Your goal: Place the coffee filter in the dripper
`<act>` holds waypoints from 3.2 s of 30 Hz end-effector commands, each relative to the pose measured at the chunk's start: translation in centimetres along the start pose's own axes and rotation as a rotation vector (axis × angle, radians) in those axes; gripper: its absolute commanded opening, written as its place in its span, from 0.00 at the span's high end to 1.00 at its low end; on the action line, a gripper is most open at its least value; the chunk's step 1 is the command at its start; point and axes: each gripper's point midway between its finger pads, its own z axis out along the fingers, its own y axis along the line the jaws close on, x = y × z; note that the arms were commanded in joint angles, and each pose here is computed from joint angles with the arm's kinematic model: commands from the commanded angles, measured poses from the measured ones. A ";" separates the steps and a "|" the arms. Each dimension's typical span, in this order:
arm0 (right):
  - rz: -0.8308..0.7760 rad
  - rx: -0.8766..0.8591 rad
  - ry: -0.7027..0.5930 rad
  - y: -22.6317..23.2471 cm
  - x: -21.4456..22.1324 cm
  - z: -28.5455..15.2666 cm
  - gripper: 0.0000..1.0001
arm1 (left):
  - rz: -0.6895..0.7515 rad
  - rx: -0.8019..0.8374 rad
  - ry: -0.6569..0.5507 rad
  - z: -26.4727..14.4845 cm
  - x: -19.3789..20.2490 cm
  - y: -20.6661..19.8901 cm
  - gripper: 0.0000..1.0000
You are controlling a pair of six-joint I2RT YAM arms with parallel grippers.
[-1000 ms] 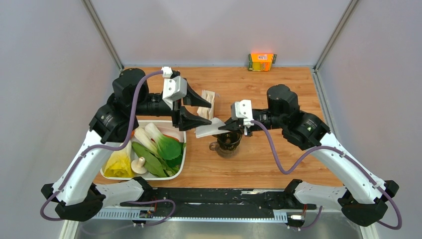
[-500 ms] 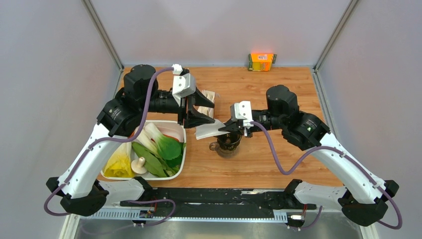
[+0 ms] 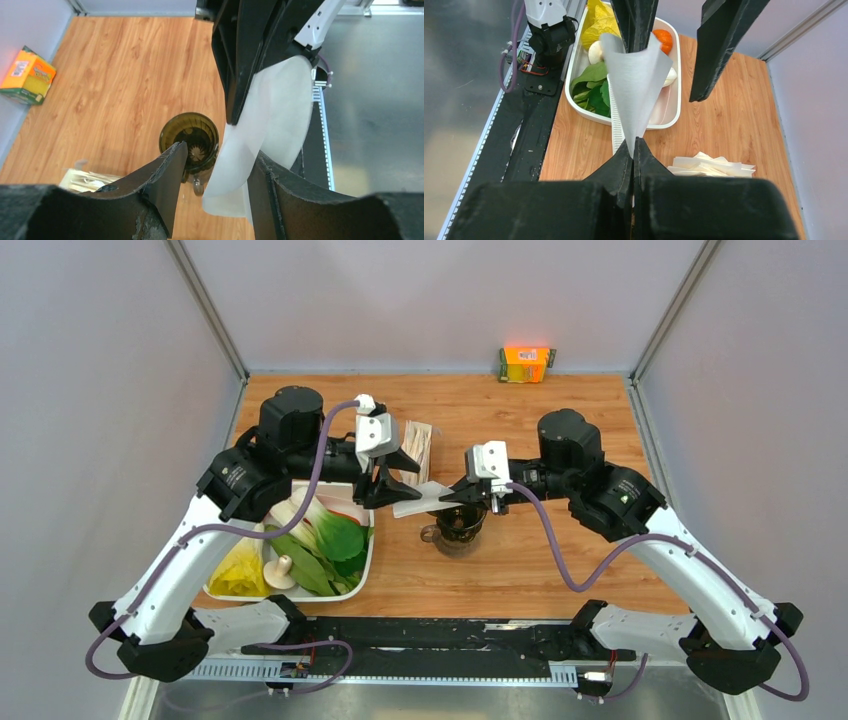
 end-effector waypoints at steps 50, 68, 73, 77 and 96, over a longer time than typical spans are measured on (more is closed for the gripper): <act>0.289 -0.245 0.038 4.0 1.4 1.6 0.26 | 0.522 0.059 0.055 0.3 -0.4 -1.0 1.00; 0.333 -0.242 0.069 3.7 1.8 1.9 0.29 | 0.658 0.166 0.027 -0.2 0.6 -3.1 1.00; 0.334 -0.250 0.070 3.8 2.0 2.0 0.45 | 0.627 0.140 0.020 0.2 0.2 -2.5 1.00; 0.330 -0.248 0.072 3.8 2.1 2.0 0.56 | 0.580 0.099 0.009 0.5 -0.4 -1.8 0.99; 0.171 -0.115 -0.013 2.4 -0.1 0.6 0.66 | 0.078 -0.070 -0.085 -0.8 -1.2 0.9 0.57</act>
